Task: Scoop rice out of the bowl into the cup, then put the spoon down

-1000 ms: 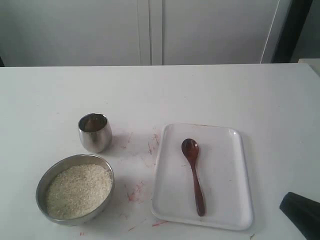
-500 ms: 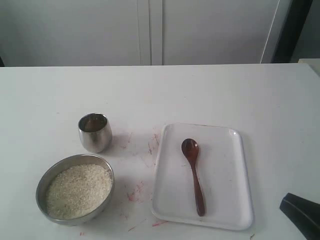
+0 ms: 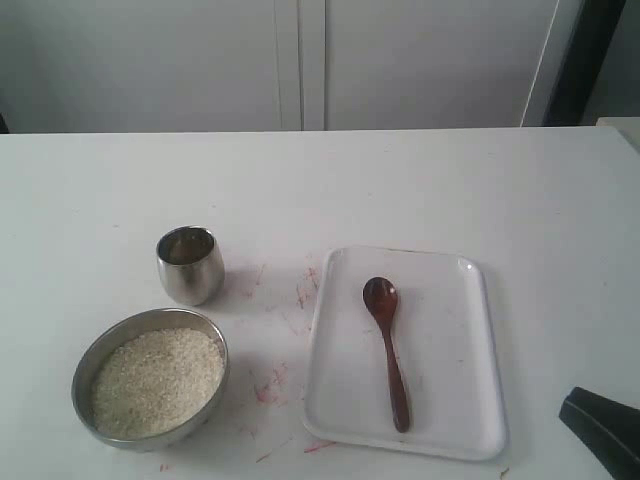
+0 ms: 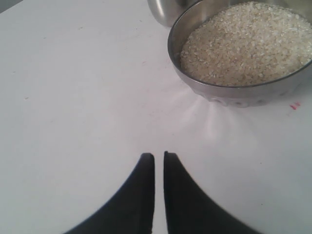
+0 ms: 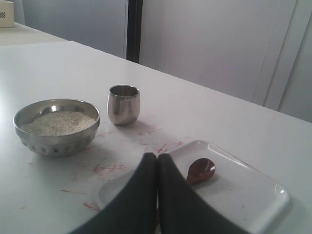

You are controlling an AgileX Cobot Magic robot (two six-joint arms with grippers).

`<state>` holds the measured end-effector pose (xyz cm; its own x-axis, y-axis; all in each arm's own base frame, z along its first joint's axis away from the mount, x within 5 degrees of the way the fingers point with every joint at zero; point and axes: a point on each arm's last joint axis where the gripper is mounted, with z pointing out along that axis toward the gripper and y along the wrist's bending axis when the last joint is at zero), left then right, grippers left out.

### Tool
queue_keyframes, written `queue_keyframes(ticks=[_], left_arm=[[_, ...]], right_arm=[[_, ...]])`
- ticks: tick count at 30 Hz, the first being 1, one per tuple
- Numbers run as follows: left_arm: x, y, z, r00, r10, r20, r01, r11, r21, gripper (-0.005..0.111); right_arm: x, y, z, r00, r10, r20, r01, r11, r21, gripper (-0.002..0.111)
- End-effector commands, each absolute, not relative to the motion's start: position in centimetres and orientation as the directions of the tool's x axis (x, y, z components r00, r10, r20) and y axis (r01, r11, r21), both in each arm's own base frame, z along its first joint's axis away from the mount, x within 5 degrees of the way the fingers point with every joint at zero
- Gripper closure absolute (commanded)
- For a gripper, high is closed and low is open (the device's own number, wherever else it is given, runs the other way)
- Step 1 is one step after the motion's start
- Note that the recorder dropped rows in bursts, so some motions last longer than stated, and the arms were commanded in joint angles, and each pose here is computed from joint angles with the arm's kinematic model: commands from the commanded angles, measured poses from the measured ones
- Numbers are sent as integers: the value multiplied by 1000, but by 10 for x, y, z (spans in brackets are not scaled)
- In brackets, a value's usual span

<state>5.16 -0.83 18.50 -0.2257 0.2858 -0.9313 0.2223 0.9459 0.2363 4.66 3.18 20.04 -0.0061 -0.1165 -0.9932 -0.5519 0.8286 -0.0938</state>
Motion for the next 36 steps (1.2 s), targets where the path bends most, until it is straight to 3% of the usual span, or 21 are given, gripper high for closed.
queue_keyframes(ticks=[1,20,36], left_arm=[[51,-8,179,-264,288,-921,230,946,230,92],[51,-8,179,-264,288,-921,230,946,230,92],[51,-8,179,-264,288,-921,230,946,230,92]], right_arm=[[46,32,199,-4,-124,-992,-551,828,-101,108],[47,31,199,-5,-124,-992,-544,833,-101,108],[53,19,199,-35,-118,-992,-331,938,-100,108]])
